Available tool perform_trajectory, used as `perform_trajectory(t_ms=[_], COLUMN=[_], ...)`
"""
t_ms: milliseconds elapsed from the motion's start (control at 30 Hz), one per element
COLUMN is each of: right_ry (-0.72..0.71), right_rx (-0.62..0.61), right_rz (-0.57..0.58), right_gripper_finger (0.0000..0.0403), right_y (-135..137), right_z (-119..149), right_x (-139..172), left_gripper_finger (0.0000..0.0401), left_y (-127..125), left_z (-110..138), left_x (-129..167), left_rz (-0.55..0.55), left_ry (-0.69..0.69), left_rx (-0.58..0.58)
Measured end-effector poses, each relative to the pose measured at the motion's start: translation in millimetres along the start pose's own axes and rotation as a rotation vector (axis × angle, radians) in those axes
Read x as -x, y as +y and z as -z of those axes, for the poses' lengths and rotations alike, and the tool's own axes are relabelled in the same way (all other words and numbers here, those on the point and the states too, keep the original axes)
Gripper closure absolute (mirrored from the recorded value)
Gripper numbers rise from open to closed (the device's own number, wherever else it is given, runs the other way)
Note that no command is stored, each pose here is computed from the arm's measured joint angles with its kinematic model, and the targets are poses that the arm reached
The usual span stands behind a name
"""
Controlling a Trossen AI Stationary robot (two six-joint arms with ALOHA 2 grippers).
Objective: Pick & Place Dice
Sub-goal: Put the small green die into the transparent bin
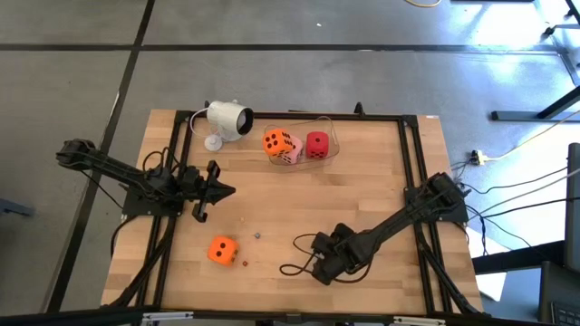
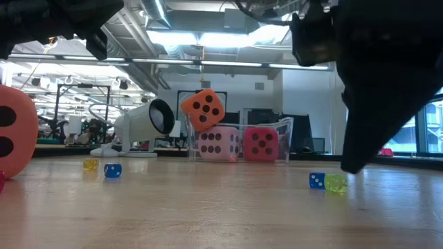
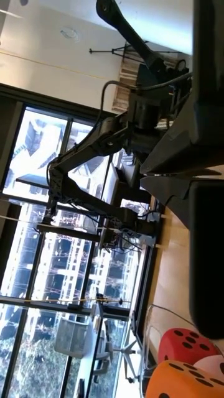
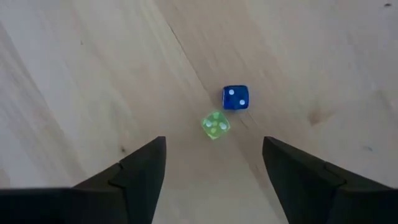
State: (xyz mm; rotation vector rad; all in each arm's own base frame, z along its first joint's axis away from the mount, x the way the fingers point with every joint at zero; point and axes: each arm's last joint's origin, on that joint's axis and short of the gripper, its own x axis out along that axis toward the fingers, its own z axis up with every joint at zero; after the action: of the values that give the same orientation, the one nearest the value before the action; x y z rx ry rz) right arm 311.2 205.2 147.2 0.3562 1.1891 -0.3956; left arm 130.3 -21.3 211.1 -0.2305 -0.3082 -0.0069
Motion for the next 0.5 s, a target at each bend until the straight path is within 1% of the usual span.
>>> perform_trajectory(t_ms=[233,500], right_ry=[0.009,0.001], right_rx=[0.094,0.151], right_rz=[0.027,0.034], right_gripper_finger=[0.0144,0.0158], right_y=[0.2,-0.5], right_z=[2.8,1.6], right_x=[-9.6,-10.0], left_gripper_finger=[0.0393,0.0388], left_y=[0.0,0.0], left_z=[0.0,0.0], left_x=[0.0,0.0], left_rz=[0.000,0.000], left_ry=[0.000,0.000], left_rx=[0.000,0.000])
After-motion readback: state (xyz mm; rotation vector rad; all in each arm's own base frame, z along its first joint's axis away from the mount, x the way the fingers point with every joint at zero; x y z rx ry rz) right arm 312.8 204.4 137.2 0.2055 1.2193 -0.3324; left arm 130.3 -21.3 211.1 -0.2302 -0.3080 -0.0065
